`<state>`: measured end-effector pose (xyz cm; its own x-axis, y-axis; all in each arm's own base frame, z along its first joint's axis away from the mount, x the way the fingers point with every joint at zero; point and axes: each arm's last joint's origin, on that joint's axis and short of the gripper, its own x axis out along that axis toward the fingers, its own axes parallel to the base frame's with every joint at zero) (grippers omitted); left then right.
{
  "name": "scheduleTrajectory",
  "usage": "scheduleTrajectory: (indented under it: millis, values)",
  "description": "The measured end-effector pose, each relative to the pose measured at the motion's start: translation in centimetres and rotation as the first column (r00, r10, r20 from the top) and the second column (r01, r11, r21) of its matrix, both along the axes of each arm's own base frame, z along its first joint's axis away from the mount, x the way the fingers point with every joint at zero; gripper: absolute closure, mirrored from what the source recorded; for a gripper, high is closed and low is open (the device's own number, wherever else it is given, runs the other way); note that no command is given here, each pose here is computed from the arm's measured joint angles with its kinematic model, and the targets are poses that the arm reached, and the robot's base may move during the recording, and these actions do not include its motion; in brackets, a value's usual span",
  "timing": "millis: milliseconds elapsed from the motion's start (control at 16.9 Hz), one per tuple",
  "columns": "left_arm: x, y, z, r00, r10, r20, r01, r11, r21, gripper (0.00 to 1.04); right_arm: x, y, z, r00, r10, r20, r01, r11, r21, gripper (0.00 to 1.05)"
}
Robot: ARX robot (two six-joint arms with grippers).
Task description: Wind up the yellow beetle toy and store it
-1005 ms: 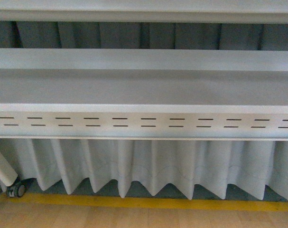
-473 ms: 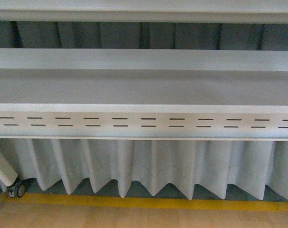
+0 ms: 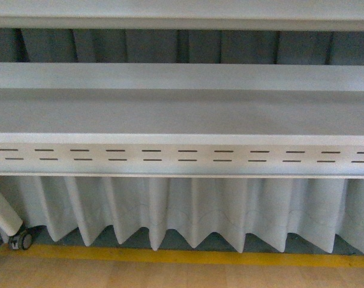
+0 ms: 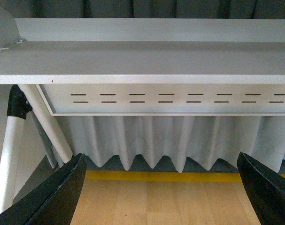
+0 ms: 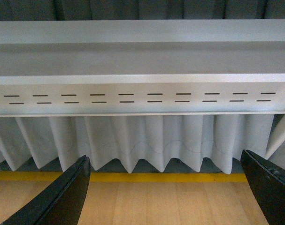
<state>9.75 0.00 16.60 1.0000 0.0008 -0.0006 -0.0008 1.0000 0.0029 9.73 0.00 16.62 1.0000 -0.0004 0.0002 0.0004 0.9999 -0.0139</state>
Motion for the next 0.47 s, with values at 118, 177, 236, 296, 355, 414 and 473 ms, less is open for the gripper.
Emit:
scheduleTrajectory:
  millis: [118, 177, 236, 296, 355, 414, 473]
  values:
    - [0.00, 0.00, -0.01, 1.000, 0.001, -0.001, -0.001, 1.000, 0.000, 0.07, 0.00, 0.00, 0.01, 1.000, 0.000, 0.001, 0.000, 1.000, 0.000, 0.07]
    - [0.00, -0.01, 0.00, 1.000, -0.002, 0.000, 0.002, 1.000, 0.000, 0.07, 0.00, 0.00, 0.01, 1.000, 0.000, 0.001, 0.000, 1.000, 0.000, 0.07]
    - [0.00, 0.00, 0.02, 1.000, -0.001, 0.002, 0.001, 1.000, 0.000, 0.07, 0.00, 0.00, 0.03, 1.000, 0.000, 0.003, 0.000, 1.000, 0.000, 0.07]
    - [0.00, 0.00, 0.02, 1.000, -0.001, 0.002, 0.001, 1.000, 0.000, 0.07, 0.00, 0.00, 0.03, 1.000, 0.000, 0.003, 0.000, 1.000, 0.000, 0.07]
    - [0.00, 0.00, 0.00, 1.000, -0.001, 0.000, 0.001, 1.000, 0.000, 0.07, 0.00, 0.00, 0.03, 1.000, 0.000, 0.003, 0.000, 1.000, 0.000, 0.07]
    - [0.00, 0.00, 0.01, 1.000, -0.002, 0.002, 0.002, 1.000, 0.000, 0.07, 0.00, 0.00, 0.04, 1.000, 0.000, 0.004, 0.000, 1.000, 0.000, 0.07]
    - [0.00, 0.00, 0.01, 1.000, -0.001, 0.001, 0.001, 1.000, 0.000, 0.07, 0.00, 0.00, 0.03, 1.000, 0.000, 0.003, 0.000, 1.000, 0.000, 0.07]
